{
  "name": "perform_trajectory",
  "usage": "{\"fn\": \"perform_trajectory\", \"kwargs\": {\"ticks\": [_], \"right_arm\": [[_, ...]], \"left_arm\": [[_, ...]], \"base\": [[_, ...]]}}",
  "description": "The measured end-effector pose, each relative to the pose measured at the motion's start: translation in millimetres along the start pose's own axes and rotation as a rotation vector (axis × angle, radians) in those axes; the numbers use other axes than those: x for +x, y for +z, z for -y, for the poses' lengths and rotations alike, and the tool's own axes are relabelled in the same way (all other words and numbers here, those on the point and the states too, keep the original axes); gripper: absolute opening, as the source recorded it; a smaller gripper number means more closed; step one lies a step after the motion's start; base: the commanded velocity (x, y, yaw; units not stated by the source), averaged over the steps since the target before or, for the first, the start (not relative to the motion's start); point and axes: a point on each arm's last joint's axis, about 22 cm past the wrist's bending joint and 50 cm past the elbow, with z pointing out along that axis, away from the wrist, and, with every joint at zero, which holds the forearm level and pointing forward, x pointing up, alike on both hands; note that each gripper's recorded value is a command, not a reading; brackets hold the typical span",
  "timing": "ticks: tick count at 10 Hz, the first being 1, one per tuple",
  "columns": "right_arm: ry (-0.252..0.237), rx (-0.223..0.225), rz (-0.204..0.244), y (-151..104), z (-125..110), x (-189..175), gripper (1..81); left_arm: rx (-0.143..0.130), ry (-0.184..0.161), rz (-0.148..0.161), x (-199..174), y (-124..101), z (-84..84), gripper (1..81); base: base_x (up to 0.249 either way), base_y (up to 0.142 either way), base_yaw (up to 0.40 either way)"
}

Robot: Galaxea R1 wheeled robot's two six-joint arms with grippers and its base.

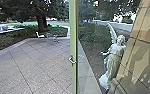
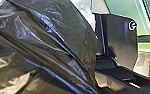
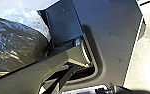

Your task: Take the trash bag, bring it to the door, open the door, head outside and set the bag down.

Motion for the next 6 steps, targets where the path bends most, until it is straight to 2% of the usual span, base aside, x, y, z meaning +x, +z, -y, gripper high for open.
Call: {"fn": "perform_trajectory", "kwargs": {"ticks": [2,3,5,6], "right_arm": [[-0.006,-0.009,-0.01,-2.0,-6.1,8.9,81.1],[-0.005,0.003,-0.009,0.1,2.8,6.2,81.1],[-0.006,0.002,-0.01,-0.5,3.0,10.8,81.1],[-0.004,-0.002,-0.006,-0.8,-0.8,6.4,81.1]], "left_arm": [[-0.019,0.002,0.003,1.9,3.0,-13.3,1.0],[-0.011,0.002,0.001,0.0,1.6,-7.6,1.0],[0.013,0.0,-0.009,7.5,-2.2,7.9,1.0],[0.004,0.0,-0.004,3.0,-0.6,2.0,1.0]], "base": [[0.088,0.0,0.0],[0.089,0.0,0.0],[0.089,0.0,0.0],[0.088,0.0,0.0]]}}
